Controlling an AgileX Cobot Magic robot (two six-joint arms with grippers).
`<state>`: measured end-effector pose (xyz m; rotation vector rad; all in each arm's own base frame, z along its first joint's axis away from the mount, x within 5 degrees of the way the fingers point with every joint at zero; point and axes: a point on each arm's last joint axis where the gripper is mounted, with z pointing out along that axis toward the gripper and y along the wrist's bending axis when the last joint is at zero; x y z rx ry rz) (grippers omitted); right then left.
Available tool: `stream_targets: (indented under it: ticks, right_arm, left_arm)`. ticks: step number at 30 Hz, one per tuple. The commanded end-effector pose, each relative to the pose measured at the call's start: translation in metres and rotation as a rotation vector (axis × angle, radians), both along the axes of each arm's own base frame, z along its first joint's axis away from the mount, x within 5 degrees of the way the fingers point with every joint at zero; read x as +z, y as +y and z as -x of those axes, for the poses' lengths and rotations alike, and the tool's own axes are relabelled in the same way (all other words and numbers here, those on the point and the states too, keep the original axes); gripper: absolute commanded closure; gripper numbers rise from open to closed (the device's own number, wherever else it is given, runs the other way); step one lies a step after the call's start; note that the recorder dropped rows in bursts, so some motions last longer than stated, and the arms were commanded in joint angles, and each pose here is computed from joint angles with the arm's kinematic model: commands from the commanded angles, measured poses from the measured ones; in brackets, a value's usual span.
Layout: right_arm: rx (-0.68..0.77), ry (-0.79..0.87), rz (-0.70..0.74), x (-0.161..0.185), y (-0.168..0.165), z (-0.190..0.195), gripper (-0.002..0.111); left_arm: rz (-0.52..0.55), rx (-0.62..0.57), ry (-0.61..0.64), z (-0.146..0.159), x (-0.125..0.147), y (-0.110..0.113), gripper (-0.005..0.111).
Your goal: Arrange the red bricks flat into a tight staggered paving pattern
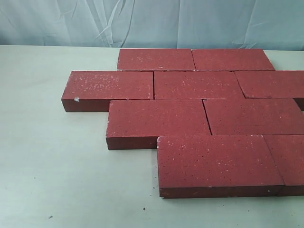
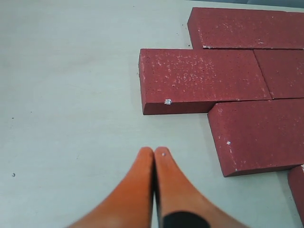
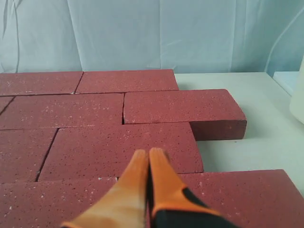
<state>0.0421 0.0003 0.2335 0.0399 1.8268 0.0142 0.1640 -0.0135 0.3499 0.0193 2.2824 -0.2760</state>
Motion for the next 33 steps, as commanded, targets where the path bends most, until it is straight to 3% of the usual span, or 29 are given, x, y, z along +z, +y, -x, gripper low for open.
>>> stream_targets:
  ticks: [1, 14, 33]
  right_arm:
    - [-0.01, -0.045, 0.009, -0.007, -0.001, -0.004, 0.109]
    - [-0.011, 0.03, 0.003, -0.053, -0.001, -0.01, 0.109]
    - [-0.012, 0.016, 0.003, -0.053, -0.001, -0.011, 0.109]
  left_arm:
    - [0.001, -0.004, -0.004, 0.001, 0.0, -0.001, 0.107]
    - [0.001, -0.004, -0.004, 0.001, 0.0, -0.001, 0.107]
    - [0.001, -0.004, -0.004, 0.001, 0.0, -0.001, 0.107]
